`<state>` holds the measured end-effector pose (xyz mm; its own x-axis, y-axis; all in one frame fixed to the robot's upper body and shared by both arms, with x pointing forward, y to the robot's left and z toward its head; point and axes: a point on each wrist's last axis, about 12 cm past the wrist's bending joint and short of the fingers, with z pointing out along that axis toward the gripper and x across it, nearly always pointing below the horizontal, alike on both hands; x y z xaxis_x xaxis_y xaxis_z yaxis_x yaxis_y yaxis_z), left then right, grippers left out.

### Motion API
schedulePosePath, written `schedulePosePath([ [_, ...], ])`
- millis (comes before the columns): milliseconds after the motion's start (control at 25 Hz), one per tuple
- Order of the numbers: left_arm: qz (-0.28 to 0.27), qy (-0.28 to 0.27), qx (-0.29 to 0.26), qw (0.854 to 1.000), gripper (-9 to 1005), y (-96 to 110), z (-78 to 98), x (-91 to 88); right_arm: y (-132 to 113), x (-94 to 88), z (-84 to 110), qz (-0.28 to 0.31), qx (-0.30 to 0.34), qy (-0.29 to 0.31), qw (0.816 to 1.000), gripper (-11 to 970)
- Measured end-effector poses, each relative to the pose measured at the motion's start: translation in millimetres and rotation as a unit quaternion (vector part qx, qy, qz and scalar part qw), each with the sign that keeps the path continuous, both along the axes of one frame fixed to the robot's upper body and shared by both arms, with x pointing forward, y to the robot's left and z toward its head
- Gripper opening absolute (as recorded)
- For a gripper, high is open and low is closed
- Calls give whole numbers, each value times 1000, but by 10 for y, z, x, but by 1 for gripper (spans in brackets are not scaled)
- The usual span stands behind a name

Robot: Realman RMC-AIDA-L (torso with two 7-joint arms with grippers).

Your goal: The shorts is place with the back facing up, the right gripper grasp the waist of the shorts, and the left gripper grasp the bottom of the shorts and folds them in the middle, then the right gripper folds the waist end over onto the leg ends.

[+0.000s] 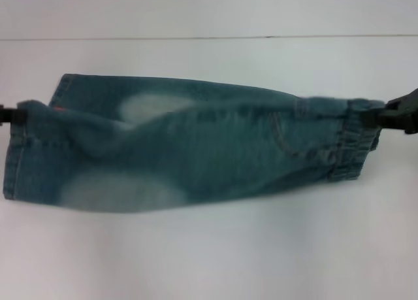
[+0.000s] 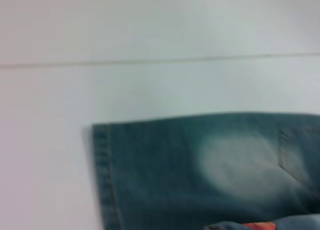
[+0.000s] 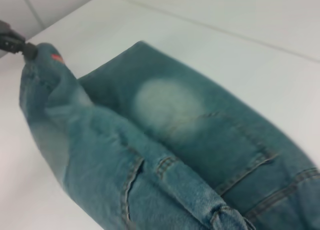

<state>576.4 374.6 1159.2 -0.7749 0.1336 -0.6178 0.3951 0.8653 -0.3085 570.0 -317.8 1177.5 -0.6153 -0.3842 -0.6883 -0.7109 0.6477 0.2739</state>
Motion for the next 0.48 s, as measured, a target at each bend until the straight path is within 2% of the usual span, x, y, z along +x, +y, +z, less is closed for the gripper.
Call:
schedulePosePath([
  [200,21,-23,12,999,57,-27,-40,109,-165,27,-57,-26,10,-13,1000,57],
  [480,1,-44,13,999,55,-236,-29,249,-182,84,-129,-24,-3,-34,999,60],
])
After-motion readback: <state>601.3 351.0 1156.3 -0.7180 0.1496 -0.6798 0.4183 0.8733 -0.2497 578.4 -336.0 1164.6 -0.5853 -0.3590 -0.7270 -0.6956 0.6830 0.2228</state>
